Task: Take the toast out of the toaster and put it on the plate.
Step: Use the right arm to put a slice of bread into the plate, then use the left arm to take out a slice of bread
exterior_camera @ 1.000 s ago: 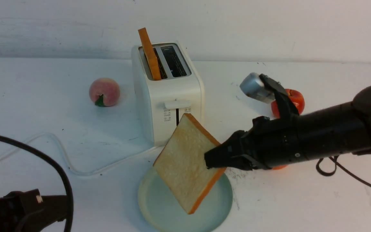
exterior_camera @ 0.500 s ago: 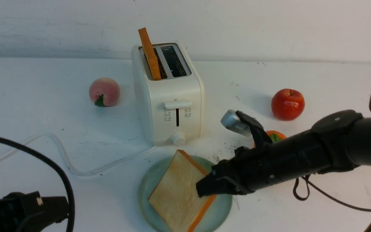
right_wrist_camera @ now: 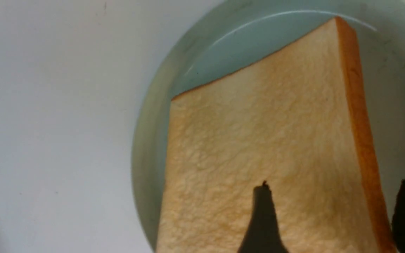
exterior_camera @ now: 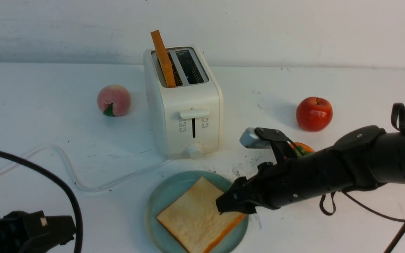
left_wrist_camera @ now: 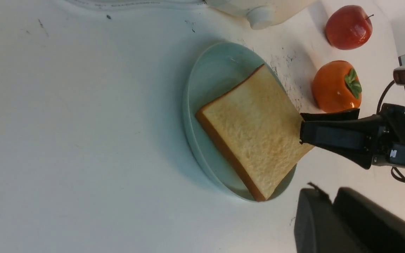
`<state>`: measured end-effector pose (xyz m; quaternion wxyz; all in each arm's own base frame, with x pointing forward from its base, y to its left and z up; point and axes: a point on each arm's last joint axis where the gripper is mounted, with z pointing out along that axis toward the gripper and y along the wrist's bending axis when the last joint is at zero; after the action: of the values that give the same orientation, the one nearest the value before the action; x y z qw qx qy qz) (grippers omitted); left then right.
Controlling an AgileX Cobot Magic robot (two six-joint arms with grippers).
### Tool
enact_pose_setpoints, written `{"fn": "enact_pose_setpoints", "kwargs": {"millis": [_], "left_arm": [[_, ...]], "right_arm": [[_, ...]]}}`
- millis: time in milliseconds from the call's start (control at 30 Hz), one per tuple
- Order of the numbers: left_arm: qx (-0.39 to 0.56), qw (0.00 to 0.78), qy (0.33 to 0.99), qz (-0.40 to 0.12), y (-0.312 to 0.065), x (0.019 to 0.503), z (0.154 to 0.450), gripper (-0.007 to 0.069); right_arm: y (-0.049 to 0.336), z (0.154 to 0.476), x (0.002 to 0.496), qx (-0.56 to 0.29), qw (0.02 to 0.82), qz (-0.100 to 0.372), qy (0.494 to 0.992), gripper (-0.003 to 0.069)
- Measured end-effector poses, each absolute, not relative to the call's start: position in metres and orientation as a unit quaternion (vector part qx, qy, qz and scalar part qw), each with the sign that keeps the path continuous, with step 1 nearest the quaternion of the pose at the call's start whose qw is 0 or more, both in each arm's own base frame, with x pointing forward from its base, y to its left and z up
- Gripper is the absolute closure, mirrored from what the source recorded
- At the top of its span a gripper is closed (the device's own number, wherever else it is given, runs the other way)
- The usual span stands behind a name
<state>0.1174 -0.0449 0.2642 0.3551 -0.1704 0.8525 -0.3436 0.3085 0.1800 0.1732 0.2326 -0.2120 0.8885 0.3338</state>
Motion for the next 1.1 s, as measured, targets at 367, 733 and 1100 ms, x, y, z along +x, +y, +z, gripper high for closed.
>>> {"fn": "enact_pose_setpoints", "kwargs": {"millis": [367, 733, 1100], "left_arm": [[-0.169, 0.354, 0.853, -0.343, -0.045, 0.117, 0.264, 0.0549], [-0.16, 0.333, 0.862, -0.348, -0.047, 0.114, 0.262, 0.0544], [-0.174, 0.36, 0.848, -0.348, -0.045, 0.119, 0.268, 0.0543]], "right_arm": [[0.131, 0.244, 0.318, -0.282, 0.327, 0.236, 0.87, 0.0113], [0.04, 0.325, 0.259, -0.15, 0.328, 0.1, 0.927, 0.0433], [0.0, 0.368, 0.179, 0.032, 0.319, -0.024, 0.947, 0.0678]]}}
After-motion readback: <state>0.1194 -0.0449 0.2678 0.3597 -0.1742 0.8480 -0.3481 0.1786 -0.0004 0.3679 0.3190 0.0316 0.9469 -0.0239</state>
